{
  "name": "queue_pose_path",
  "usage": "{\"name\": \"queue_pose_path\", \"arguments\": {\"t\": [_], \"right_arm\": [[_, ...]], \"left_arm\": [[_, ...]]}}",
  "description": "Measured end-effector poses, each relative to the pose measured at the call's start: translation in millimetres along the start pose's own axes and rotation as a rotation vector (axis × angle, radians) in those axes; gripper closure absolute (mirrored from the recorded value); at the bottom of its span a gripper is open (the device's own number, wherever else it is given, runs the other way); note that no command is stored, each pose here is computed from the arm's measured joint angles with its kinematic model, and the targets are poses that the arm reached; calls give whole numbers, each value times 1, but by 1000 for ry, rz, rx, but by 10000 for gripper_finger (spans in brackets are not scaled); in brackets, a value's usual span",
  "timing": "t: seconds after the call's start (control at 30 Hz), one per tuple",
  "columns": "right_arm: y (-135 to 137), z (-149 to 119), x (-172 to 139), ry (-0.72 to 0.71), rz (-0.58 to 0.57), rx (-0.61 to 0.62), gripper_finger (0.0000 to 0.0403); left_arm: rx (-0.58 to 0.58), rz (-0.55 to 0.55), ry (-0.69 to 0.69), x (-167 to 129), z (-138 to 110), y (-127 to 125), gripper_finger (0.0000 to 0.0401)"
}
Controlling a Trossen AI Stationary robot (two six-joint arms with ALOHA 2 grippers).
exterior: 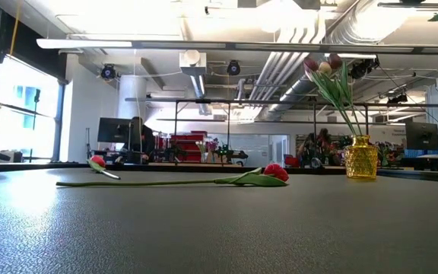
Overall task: Sort flowers into vase by color
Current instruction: Put the yellow flower into the transparent flower vase
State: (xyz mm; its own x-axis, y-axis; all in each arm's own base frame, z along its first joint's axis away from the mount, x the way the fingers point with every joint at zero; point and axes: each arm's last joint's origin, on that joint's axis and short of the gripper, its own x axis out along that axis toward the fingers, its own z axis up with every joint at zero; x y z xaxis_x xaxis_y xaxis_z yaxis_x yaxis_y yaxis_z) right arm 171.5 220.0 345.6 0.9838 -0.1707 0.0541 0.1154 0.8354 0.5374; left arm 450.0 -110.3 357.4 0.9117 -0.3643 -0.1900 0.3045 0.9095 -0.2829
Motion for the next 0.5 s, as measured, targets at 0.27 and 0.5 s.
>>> {"name": "queue_pose_path", "arguments": {"t": [0.27, 0.5], "right_arm": [[0, 4, 3, -27, -10, -13, 241], [-2, 5, 5, -41, -46, 10, 275]], "left_arm": [[24, 6, 36, 0, -4, 0, 401], [62, 10, 41, 0, -5, -3, 401]]}}
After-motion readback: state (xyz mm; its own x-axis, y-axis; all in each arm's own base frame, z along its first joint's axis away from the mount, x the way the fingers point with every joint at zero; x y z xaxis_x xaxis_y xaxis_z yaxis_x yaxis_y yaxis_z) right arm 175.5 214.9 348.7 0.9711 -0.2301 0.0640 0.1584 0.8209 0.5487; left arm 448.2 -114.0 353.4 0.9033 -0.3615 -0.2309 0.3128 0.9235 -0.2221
